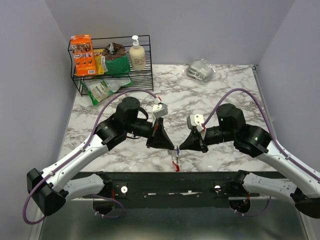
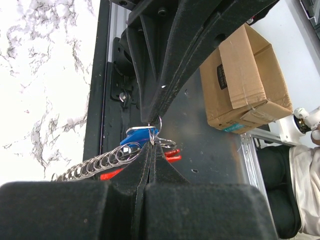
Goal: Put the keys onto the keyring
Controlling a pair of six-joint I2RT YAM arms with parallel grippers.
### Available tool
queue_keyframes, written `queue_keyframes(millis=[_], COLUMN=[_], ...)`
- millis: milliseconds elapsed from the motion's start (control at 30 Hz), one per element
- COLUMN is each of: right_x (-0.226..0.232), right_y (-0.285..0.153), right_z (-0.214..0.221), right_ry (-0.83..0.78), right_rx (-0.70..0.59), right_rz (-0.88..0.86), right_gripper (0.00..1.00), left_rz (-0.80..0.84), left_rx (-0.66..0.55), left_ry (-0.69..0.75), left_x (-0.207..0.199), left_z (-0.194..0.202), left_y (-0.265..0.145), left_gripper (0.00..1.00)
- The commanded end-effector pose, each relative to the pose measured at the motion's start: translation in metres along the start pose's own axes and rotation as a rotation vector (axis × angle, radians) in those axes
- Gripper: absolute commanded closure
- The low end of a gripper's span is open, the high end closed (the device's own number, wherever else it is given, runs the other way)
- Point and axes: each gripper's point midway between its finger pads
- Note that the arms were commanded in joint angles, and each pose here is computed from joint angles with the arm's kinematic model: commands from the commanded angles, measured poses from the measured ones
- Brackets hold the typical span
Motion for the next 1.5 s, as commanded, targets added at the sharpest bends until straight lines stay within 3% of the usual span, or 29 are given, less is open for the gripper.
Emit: queue_keyframes(millis=[0,1467], right_x=[-0.008,-0.02], right_y=[-0.003,-0.003], right_z=[-0.01,-0.032], right_ry=[-0.004,-0.06], right_rx=[-0.006,-0.07], right_rz=[0.056,0.109], right_gripper=[1.0,1.0], left_rz=[0.028,0.061], left_rx=[-0.004,0.051], left_ry=[0.032,0.022], left_x=[-0.007,-0.016], left_z=[-0.004,0.018], left_y=[-0.001,0.006], left_gripper=[1.0,1.0])
Point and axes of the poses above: each gripper's point midway between its finger pads, its own y axis out along the fingers, its own x axis along the line the jaws close on, z = x × y, and after that the axes turned 5 degrees about y, right-handed
